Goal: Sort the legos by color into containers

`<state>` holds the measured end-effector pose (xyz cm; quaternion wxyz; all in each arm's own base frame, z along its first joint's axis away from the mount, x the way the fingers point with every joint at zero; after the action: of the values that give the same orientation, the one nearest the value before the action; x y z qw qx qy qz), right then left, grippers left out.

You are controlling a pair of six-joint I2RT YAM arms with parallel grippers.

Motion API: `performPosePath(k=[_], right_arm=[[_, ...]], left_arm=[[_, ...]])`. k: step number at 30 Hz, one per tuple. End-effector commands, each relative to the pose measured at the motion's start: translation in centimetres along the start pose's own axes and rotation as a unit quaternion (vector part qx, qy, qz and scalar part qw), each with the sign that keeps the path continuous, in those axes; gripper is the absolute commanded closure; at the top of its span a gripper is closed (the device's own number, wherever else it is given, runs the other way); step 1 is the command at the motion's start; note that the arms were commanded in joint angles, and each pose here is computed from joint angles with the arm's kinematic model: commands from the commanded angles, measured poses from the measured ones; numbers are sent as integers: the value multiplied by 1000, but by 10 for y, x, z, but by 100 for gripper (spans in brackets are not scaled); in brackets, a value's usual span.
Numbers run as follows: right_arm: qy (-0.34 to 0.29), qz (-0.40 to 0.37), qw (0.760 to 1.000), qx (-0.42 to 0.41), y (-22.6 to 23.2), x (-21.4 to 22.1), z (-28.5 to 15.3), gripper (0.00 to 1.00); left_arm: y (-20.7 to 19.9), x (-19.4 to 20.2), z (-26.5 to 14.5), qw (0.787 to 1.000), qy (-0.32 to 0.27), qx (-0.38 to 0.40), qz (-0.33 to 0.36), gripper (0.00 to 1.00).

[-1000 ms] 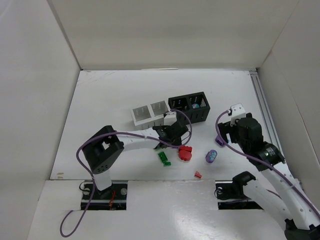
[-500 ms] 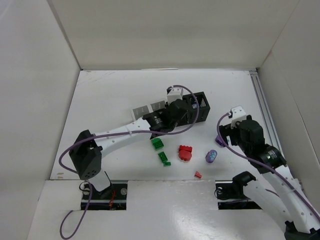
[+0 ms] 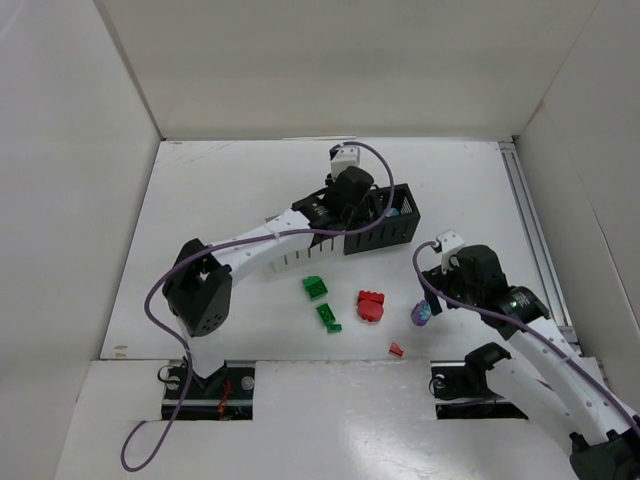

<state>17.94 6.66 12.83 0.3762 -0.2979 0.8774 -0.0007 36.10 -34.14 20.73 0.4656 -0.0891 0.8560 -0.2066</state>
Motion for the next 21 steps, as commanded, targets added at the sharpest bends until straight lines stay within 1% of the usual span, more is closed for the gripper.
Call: performPosePath(k=[1,2,3,5,7,8,9,10,11,12,14,15,16,18,19,21], right_arm=[[-16,26,999,-18,10,-9,0,8],[-16,31,999,-18,10,-9,0,8],[-14,36,999,-12,9,-9,0,8],[-15,41,999,-12,9,-9,4,8],[-14,44,999,-16,12,-7,6,8],[-13,56,998,-21,16,-6,8,8],[-4,60,998,-22,17,-1,11,8],[-4,60,998,-27,19,-1,11,8],[-6,63,998,-31,21,-3,13,8],[-3,69,997,-31,23,-2,17,8],[-3,75,996,-39,27,-3,22,8],[-4,85,995,-42,30,-5,23,8],[8,87,995,-49,36,0,26,8],[16,94,994,-45,39,1,28,8],[32,114,992,-41,40,8,30,8],[42,127,990,-36,43,14,30,8]], left_arm=[[-16,-19,-2,1000,-19,20,1,80],[-16,-19,-2,1000,-19,20,1,77],[-17,-18,1,1000,-20,21,0,77],[-12,-10,6,1000,-13,14,5,74],[-11,-6,9,1000,-9,11,8,74],[-8,-4,9,1000,-5,6,7,71],[-8,-4,9,1000,-5,6,7,67],[-11,-6,5,1000,-7,16,2,59],[-7,-3,4,1000,-6,15,7,48],[-8,-6,1,1000,-10,19,4,45],[-9,-16,-10,999,-22,30,6,42],[-10,-16,-13,999,-21,38,4,38],[-8,-18,-16,999,-23,39,12,36],[-15,-29,-30,997,-33,64,1,32],[-12,-29,-33,997,-33,63,9,27],[-15,-40,-48,996,-44,81,4,21]])
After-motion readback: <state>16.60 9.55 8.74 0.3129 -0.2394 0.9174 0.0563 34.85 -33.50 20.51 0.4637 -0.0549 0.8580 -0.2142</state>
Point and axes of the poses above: each gripper's point midway between its finger pads, its own z axis out along the fingers, its own y axis along the line the jaws close on, x = y × z, the point moved 2 cm from there along -z, back along the fingers, and after that the axes turned 10 degrees about -z, right-handed, at the moved point
